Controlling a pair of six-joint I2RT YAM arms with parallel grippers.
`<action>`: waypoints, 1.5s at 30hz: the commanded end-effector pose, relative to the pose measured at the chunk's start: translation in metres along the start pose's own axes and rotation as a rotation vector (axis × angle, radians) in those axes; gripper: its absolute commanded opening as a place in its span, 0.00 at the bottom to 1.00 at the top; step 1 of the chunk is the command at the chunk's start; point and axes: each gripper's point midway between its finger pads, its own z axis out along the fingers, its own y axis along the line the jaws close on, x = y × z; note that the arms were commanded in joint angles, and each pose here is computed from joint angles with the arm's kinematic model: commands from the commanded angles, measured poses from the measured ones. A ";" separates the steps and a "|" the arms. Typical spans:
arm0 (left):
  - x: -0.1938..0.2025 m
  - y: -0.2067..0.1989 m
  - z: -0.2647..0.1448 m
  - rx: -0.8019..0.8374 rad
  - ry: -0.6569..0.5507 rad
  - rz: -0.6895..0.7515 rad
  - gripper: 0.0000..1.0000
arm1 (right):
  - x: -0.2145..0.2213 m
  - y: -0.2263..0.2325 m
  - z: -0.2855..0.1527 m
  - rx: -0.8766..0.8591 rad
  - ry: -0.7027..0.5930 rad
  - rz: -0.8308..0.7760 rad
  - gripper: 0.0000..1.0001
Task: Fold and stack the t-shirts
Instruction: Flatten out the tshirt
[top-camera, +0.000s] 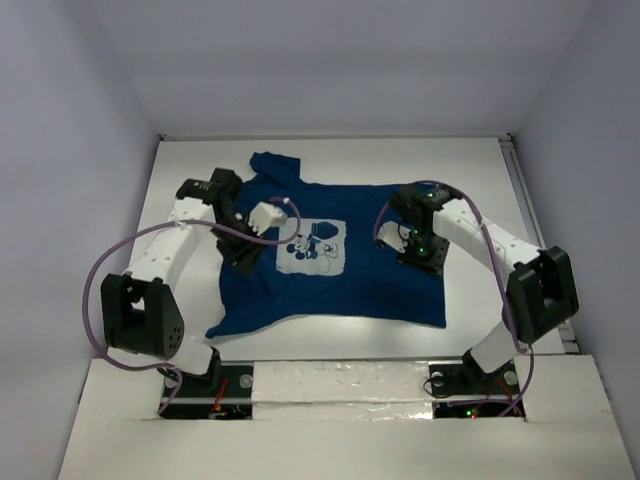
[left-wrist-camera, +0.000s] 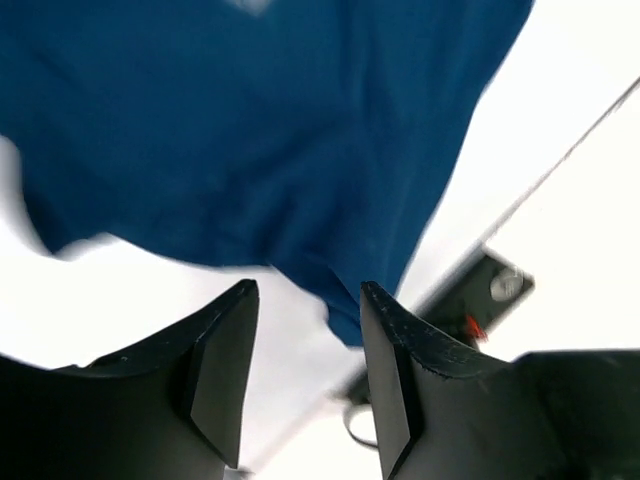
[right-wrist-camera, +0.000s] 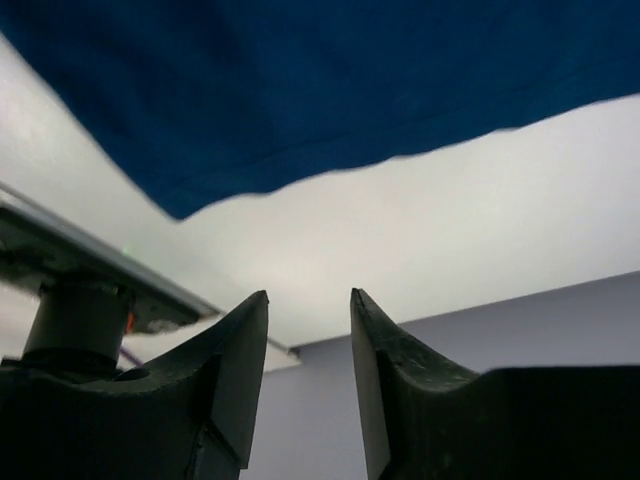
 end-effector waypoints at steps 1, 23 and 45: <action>-0.048 -0.017 -0.041 0.001 -0.193 0.057 0.42 | -0.047 -0.028 -0.012 0.054 -0.144 -0.040 0.43; -0.194 0.204 0.011 0.063 -0.382 -0.436 0.00 | -0.173 -0.181 -0.024 0.083 -0.557 0.546 0.00; -0.218 0.226 0.085 0.086 -0.387 -0.631 0.06 | -0.175 -0.194 0.027 -0.104 -0.464 0.696 0.00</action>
